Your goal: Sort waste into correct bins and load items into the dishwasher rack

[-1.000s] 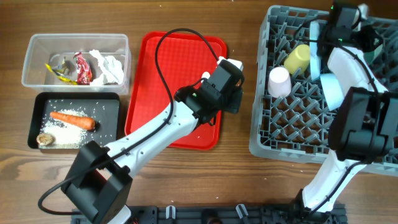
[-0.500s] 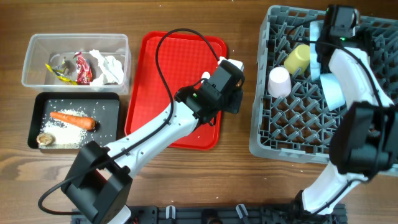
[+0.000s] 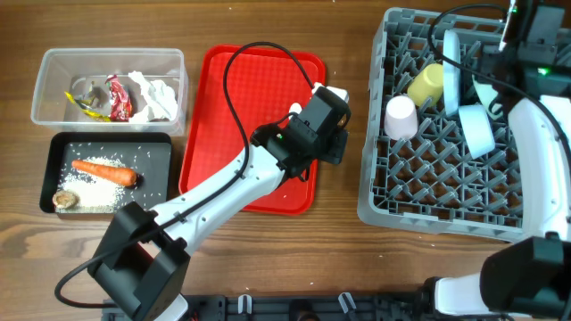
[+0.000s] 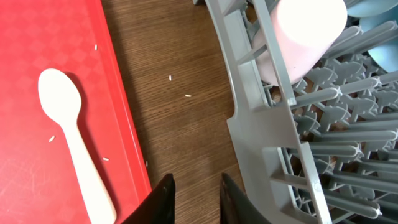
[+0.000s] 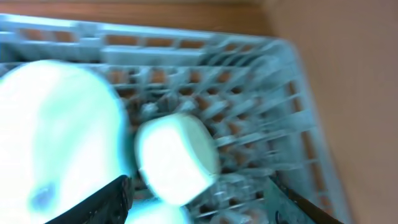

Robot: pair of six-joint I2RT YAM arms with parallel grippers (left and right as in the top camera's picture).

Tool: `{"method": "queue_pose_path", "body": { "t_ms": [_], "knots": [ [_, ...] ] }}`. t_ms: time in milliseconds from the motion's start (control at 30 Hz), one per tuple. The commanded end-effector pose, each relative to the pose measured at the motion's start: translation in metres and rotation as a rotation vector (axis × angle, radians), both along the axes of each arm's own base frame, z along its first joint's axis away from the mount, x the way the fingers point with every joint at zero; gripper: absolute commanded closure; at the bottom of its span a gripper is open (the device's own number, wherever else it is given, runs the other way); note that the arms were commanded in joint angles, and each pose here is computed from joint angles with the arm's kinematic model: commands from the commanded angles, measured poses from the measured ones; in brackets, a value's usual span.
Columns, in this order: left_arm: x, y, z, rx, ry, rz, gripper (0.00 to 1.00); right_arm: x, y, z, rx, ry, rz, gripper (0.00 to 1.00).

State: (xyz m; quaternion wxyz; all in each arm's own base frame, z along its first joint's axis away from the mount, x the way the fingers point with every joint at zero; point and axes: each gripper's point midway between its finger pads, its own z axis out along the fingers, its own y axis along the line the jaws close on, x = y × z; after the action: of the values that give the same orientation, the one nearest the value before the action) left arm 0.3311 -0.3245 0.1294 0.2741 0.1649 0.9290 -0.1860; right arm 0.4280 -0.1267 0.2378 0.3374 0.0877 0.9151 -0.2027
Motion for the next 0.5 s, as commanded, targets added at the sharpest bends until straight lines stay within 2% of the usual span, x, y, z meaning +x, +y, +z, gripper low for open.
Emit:
{"method": "queue_pose_path", "body": {
  "t_ms": [0,67,200,233,433,467],
  "knots": [
    [0.006,0.004,0.008,-0.008,-0.015,0.017,0.73,-0.001,0.049,-0.008,0.316,-0.028,0.088,0.30],
    [0.003,0.001,0.006,-0.044,0.028,0.037,0.72,-0.011,0.063,-0.018,0.397,0.021,0.106,0.30],
    [-0.013,-0.020,-0.006,-0.107,0.120,-0.025,0.70,-0.027,0.076,-0.024,0.462,0.082,0.127,0.28],
    [-0.015,-0.022,-0.011,-0.099,0.129,-0.030,0.67,-0.030,0.080,-0.021,0.477,0.084,0.138,0.24],
    [-0.034,-0.050,-0.038,-0.097,0.178,-0.109,0.66,-0.056,0.105,0.019,0.559,0.019,0.229,0.19],
    [-0.035,-0.054,-0.038,-0.102,0.172,-0.117,0.62,-0.060,0.106,0.022,0.557,0.017,0.230,0.19]
  ]
}}
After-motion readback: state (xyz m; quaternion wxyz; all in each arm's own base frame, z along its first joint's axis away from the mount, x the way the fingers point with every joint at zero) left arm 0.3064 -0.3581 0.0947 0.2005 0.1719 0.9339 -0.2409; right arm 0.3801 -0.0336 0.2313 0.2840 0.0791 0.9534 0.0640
